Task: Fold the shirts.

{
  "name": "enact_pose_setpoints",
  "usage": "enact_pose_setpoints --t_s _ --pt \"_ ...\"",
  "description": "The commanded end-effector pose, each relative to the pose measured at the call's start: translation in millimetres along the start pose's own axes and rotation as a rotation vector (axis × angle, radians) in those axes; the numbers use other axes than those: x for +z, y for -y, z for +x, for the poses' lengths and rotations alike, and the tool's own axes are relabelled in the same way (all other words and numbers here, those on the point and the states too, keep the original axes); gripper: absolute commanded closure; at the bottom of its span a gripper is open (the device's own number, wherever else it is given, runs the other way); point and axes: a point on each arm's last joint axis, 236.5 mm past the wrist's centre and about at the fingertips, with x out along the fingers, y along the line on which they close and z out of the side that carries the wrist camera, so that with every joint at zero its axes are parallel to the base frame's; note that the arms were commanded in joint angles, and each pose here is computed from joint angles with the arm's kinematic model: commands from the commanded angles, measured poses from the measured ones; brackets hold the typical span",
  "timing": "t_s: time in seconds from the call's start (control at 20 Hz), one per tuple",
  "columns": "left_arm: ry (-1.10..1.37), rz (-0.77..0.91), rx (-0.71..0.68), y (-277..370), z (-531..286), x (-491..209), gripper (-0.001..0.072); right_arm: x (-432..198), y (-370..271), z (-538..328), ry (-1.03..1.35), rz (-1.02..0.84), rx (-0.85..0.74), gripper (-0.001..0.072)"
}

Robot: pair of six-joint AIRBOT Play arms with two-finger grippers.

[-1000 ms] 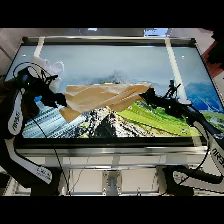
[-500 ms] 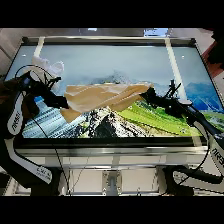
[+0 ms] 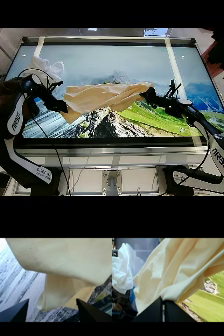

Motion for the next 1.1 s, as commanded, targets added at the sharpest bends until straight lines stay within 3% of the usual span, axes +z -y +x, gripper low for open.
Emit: enact_pose_setpoints --t_s 0.0,0.05,0.1,0.2,0.25,0.45,0.6,0.8,1.05 --pt "-0.032 0.007 0.02 -6 3 -8 0.0015 1 -1 0 0.006 0.002 0.002 0.0681" --pt "-0.018 0.005 0.006 -2 3 -5 0.0017 2 -1 0 0.006 0.002 0.001 0.0681" --pt "-0.005 0.003 -0.014 2 3 -2 0.0118 2 -1 0 0.006 0.003 0.002 0.0681" --pt "0.02 -0.001 -0.053 12 3 4 0.0615 1 -1 0 0.005 0.003 0.003 0.0681" --pt "0.027 -0.002 -0.075 17 2 6 0.0691 1 -1 0 0.005 0.002 0.004 0.0681" --pt "0.075 0.013 -0.156 41 -17 17 0.0693 25 -45 -5 0.041 -0.161 0.081 0.0683" --pt "0.283 0.079 -0.104 63 -94 51 0.0694 58 -111 -38 0.098 -0.319 0.178 0.0684" --pt "0.659 0.225 0.096 126 -259 48 0.0693 75 -180 -136 0.169 -0.608 0.171 0.0684" --pt "1.184 0.341 0.429 225 -439 -50 0.0693 60 -253 -307 0.496 -0.995 -0.083 0.0686"
